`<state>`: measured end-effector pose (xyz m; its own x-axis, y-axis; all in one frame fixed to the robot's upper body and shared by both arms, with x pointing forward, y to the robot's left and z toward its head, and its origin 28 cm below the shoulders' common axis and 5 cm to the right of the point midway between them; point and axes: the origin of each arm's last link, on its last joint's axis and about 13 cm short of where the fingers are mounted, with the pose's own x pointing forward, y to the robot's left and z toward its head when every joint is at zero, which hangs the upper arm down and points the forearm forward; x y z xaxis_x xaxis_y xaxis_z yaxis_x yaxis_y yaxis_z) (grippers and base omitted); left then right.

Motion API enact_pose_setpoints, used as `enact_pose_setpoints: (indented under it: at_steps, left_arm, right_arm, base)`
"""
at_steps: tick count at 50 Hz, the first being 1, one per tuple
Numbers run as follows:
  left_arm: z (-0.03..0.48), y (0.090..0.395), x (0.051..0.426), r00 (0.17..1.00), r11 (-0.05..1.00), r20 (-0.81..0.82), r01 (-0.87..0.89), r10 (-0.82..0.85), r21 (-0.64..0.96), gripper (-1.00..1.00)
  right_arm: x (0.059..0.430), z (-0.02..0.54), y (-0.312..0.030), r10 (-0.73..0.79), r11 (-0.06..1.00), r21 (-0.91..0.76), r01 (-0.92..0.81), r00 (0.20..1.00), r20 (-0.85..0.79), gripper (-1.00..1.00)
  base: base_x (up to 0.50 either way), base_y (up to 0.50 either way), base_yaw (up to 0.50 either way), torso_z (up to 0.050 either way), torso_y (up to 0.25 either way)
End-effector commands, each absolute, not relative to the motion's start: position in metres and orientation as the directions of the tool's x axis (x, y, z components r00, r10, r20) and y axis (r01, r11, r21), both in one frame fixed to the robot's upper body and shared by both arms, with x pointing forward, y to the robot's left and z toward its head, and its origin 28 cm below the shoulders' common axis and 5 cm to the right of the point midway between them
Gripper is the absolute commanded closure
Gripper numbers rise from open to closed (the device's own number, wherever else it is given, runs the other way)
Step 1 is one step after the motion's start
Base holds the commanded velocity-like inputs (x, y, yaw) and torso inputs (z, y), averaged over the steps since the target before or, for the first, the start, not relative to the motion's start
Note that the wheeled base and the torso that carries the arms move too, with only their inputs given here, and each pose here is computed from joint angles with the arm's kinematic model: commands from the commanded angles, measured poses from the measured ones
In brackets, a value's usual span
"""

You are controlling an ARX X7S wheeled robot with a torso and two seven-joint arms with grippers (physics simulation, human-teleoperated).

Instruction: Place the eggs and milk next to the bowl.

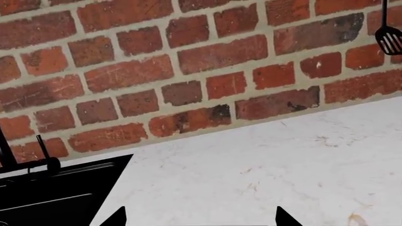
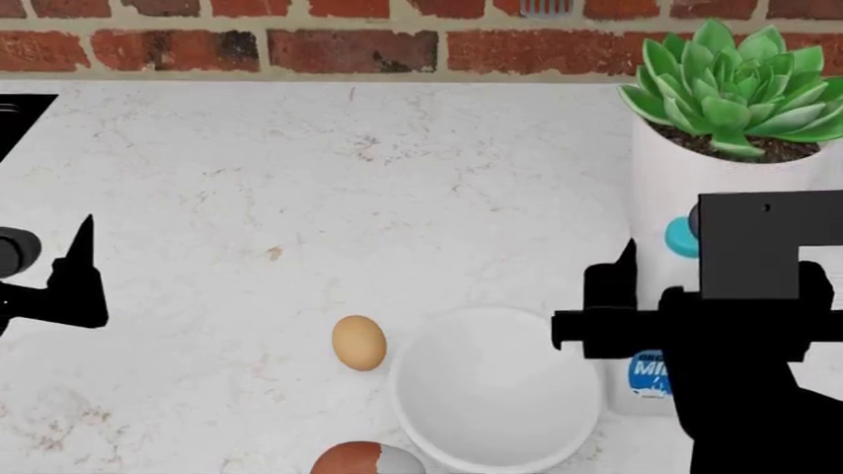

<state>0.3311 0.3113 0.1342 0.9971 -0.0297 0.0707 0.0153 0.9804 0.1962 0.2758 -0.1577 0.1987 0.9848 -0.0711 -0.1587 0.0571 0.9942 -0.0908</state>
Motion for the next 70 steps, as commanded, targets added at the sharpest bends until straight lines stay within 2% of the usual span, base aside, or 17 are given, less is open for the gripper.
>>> enact_pose_setpoints:
  at_steps: [1, 22, 23, 41, 60, 70]
  left_arm:
    - [0.130, 0.306, 0.333, 0.998, 0.980, 0.051, 0.030, -0.041, 0.197, -1.00]
    - [0.130, 0.305, 0.334, 0.998, 0.977, 0.050, 0.038, -0.050, 0.211, -1.00]
    - [0.130, 0.305, 0.334, 0.998, 0.977, 0.050, 0.038, -0.050, 0.209, -1.00]
    - [0.131, 0.305, 0.331, 0.997, 0.977, 0.048, 0.042, -0.053, 0.211, -1.00]
    - [0.135, 0.305, 0.332, 0.997, 0.977, 0.058, 0.041, -0.055, 0.207, -1.00]
    - [0.146, 0.307, 0.331, 0.995, 0.982, 0.093, 0.019, -0.037, 0.188, -1.00]
  right_arm:
    - [0.281, 0.206, -0.147, 0.009, 0.996, -0.084, -0.017, 0.996, -0.091, 1.00]
    - [0.281, 0.198, -0.148, 0.024, 0.998, -0.062, -0.030, 0.994, -0.104, 1.00]
    - [0.281, 0.199, -0.148, 0.024, 0.998, -0.061, -0.031, 0.994, -0.104, -1.00]
    - [0.281, 0.205, -0.149, 0.028, 0.997, -0.062, -0.034, 0.995, -0.094, -1.00]
    - [0.277, 0.241, -0.149, 0.023, 0.996, -0.081, -0.024, 1.000, -0.020, -1.00]
    - [0.264, 0.262, -0.153, 0.021, 0.996, -0.088, -0.017, 0.999, 0.040, -1.00]
  base:
    - [0.00, 0.00, 0.00, 0.010, 0.000]
    - [0.00, 0.00, 0.00, 0.000, 0.000]
    - [0.00, 0.00, 0.00, 0.000, 0.000]
    - [0.00, 0.00, 0.00, 0.000, 0.000]
    - [0.00, 0.00, 0.00, 0.000, 0.000]
    - [0.00, 0.00, 0.00, 0.000, 0.000]
